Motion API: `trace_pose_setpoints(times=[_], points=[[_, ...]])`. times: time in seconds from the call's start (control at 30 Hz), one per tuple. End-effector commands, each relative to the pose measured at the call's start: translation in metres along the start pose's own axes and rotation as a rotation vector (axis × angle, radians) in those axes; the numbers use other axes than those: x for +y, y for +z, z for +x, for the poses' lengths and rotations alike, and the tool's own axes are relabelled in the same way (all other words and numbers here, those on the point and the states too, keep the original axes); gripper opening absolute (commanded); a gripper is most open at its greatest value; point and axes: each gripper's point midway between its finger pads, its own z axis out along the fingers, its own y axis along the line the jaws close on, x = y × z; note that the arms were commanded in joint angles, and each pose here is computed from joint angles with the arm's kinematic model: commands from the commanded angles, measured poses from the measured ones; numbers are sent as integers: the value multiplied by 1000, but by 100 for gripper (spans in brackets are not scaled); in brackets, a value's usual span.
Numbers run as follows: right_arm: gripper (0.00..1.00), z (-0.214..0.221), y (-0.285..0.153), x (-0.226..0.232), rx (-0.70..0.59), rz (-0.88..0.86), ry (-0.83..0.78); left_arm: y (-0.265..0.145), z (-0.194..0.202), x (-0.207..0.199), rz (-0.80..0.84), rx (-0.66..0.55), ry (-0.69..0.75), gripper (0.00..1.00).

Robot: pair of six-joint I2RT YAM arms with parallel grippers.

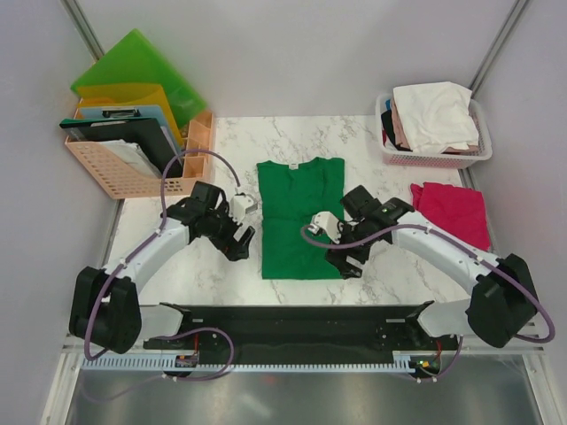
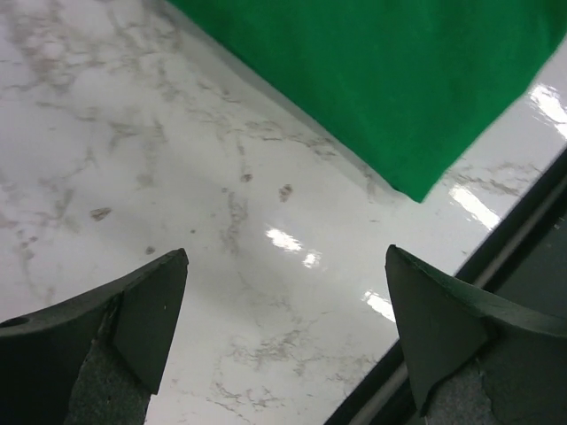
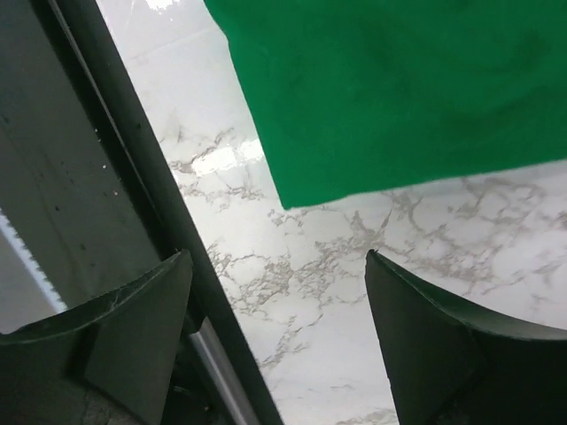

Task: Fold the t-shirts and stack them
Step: Grab one side of the 2/3 rectangular tshirt with right arm

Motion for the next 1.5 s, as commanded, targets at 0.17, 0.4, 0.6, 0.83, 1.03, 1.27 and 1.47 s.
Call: trace_pose_setpoints(times=[0.17, 0.4, 0.6, 0.83, 1.03, 1.27, 1.47], points=[[87, -73, 25, 11, -47, 255, -316, -51, -23, 91, -420, -181, -47, 100], [88, -109, 70, 31, -49, 231, -447, -75, -11, 102, -505, -187, -25, 100], [87, -119, 105, 34, -33, 168, -444, -81, -4, 102, -535, -187, -24, 100], [87, -124, 113, 46, -41, 144, -456, -84, -1, 110, -561, -170, -22, 100], [85, -106, 125, 41, -5, 149, -450, -82, -1, 110, -552, -179, -31, 100], [81, -96, 135, 41, 16, 129, -436, -77, 7, 111, -557, -158, -23, 100], [52, -92, 144, 44, 30, 101, -431, -78, 9, 112, -565, -154, -21, 100]])
